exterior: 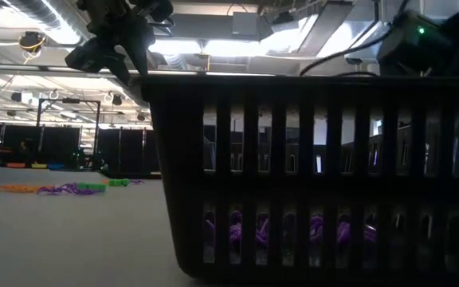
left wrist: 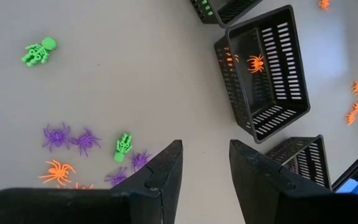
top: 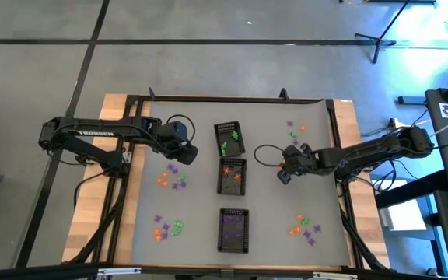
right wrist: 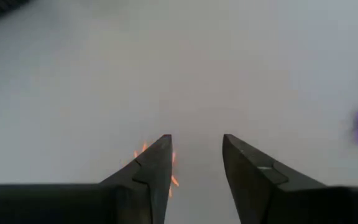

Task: Sort Halloween decoration
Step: Put the orange spider toy into the middle black bin

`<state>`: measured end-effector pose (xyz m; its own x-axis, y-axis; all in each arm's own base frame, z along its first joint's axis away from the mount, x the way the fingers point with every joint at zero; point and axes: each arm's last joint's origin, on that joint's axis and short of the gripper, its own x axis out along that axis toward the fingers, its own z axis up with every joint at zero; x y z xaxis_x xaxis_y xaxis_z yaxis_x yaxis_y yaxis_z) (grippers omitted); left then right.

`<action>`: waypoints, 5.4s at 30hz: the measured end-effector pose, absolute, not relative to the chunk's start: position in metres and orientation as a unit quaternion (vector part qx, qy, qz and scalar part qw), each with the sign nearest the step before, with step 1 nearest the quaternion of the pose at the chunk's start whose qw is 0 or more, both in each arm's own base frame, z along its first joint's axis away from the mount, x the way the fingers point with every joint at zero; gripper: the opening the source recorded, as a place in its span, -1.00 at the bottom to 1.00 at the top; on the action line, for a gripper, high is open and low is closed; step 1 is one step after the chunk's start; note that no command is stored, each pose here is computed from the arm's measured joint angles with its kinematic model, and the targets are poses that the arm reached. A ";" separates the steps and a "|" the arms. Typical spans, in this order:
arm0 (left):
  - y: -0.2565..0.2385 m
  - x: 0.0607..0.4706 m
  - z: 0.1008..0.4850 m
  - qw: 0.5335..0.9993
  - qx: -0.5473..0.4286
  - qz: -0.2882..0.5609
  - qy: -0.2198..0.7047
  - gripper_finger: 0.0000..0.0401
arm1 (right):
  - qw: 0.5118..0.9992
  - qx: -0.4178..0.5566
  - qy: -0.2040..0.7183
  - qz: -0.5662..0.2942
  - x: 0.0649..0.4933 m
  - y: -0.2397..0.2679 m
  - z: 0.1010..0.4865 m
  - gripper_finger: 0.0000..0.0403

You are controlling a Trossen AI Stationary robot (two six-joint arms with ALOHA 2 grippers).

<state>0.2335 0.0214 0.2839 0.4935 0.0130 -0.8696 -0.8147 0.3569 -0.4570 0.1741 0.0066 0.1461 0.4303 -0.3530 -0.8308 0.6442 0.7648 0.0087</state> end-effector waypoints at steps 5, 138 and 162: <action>0.021 0.233 0.284 0.714 -0.487 0.290 0.411 -0.38 | 0.832 0.158 0.452 -0.281 0.180 0.008 0.157 -0.30; 0.021 0.234 0.284 0.713 -0.487 0.290 0.412 -0.38 | 0.768 0.226 0.486 -0.351 0.178 -0.016 0.175 -0.87; 0.021 0.234 0.284 0.714 -0.487 0.290 0.411 -0.38 | 0.942 0.153 0.300 -0.014 0.300 0.024 0.231 -0.92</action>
